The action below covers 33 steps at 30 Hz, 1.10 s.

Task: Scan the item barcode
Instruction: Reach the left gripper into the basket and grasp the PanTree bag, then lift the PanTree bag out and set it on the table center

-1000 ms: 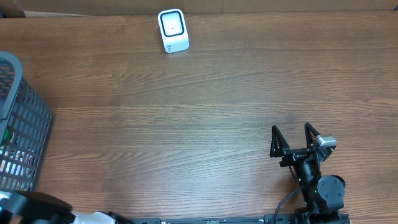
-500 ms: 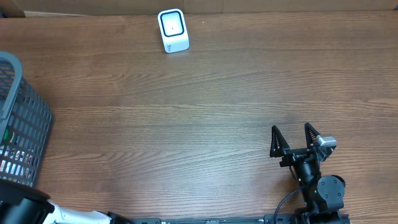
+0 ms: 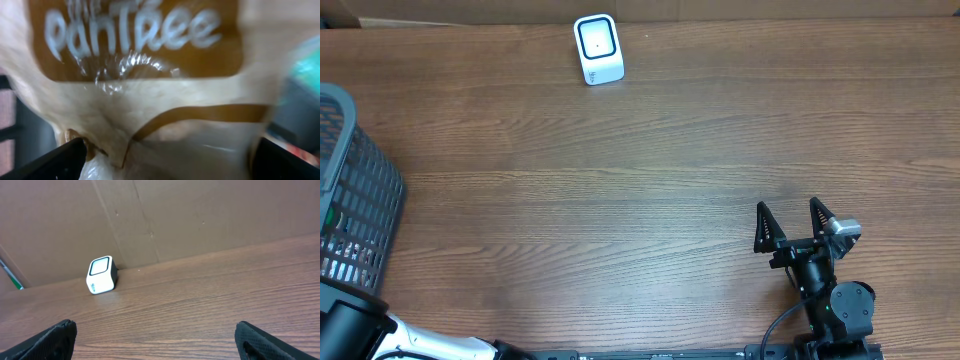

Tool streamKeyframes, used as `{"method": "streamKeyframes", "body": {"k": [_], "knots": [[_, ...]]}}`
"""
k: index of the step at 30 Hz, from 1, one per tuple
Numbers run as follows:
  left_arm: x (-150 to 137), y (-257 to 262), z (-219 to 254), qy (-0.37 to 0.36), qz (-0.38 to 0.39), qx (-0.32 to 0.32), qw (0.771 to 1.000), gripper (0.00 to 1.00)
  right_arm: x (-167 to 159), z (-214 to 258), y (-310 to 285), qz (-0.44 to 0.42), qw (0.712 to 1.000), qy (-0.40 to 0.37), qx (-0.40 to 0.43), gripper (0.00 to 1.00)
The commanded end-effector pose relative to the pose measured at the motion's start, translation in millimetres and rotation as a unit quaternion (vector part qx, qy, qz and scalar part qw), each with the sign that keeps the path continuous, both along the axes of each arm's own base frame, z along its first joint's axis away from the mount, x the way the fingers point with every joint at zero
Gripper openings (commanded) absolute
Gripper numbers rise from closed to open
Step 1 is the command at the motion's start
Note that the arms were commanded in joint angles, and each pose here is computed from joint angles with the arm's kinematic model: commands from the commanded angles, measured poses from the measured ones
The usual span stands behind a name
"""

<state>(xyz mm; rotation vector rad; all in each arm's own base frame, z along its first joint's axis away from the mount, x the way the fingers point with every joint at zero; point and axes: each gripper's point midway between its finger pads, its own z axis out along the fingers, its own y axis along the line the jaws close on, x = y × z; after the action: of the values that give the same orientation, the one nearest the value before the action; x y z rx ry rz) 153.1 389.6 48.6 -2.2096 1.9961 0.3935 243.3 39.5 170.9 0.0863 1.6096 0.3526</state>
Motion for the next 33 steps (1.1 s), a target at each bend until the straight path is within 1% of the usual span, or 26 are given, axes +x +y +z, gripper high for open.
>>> {"method": "streamKeyframes", "body": {"k": [1, 2, 3, 4, 5, 6, 8, 9, 11, 15, 18, 19, 25, 30, 33], "knots": [[-10.2, -9.0, -17.8, 0.027, -0.006, -0.011, 1.0, 0.93, 0.2, -1.1, -1.0, -0.002, 1.0, -0.003, 0.002, 1.0], [-10.9, -9.8, -20.0, 0.028, -0.006, -0.011, 1.0, 0.92, 0.2, -1.1, -1.0, -0.002, 1.0, -0.003, 0.002, 1.0], [-11.2, -10.4, -20.8, 0.028, -0.006, -0.012, 1.0, 0.88, 0.2, -1.1, -1.0, -0.002, 1.0, -0.003, 0.002, 1.0], [-11.2, -10.5, -21.2, 0.028, -0.006, -0.012, 1.0, 0.8, 0.2, -1.1, -1.0, -0.002, 1.0, -0.003, 0.002, 1.0], [-11.0, -10.4, -21.2, 0.028, -0.006, -0.012, 1.0, 0.62, 0.2, -1.3, -1.0, -0.002, 1.0, -0.003, 0.002, 1.0], [-10.4, -10.4, -20.9, 0.027, -0.007, -0.011, 1.0, 0.51, 0.2, -1.1, -1.0, -0.002, 1.0, -0.003, 0.002, 1.0], [-10.0, -10.5, -20.9, 0.026, -0.007, -0.012, 1.0, 0.36, 0.2, -1.1, -1.0, -0.002, 1.0, -0.003, 0.002, 1.0], [-9.4, -10.9, -21.1, 0.025, -0.007, -0.013, 1.0, 0.3, 0.2, -1.1, -1.0, -0.002, 1.0, -0.003, 0.002, 1.0], [-9.6, -11.3, -21.0, 0.025, -0.008, -0.014, 1.0, 0.25, 0.2, -1.3, -1.0, -0.002, 1.0, -0.003, 0.002, 1.0], [-9.2, -10.7, -17.0, 0.024, -0.008, -0.014, 1.0, 0.11, 0.2, -1.1, -1.0, -0.002, 1.0, -0.003, 0.002, 1.0], [-8.0, -9.7, -8.1, 0.025, -0.008, -0.015, 1.0, 0.05, 0.2, -1.3, -1.0, -0.002, 1.0, -0.003, 0.002, 1.0], [-7.4, -9.3, -3.6, 0.024, -0.008, -0.017, 1.0, 0.04, 0.2, -1.3, -1.0, -0.002, 1.0, -0.003, 0.002, 1.0], [7.1, 0.4, 43.9, -0.005, -0.013, -0.015, 1.0, 0.04, 0.2, -1.1, -1.0, -0.002, 1.0, -0.003, 0.002, 1.0], [19.7, 9.5, 95.6, -0.036, -0.019, 0.007, 0.999, 0.04, 0.2, -1.3, -1.0, -0.002, 1.0, -0.003, 0.002, 1.0], [24.6, 10.7, 118.0, -0.052, -0.022, 0.015, 0.998, 0.04, 0.2, -1.3, -1.0, -0.002, 1.0, -0.003, 0.002, 1.0]]}}
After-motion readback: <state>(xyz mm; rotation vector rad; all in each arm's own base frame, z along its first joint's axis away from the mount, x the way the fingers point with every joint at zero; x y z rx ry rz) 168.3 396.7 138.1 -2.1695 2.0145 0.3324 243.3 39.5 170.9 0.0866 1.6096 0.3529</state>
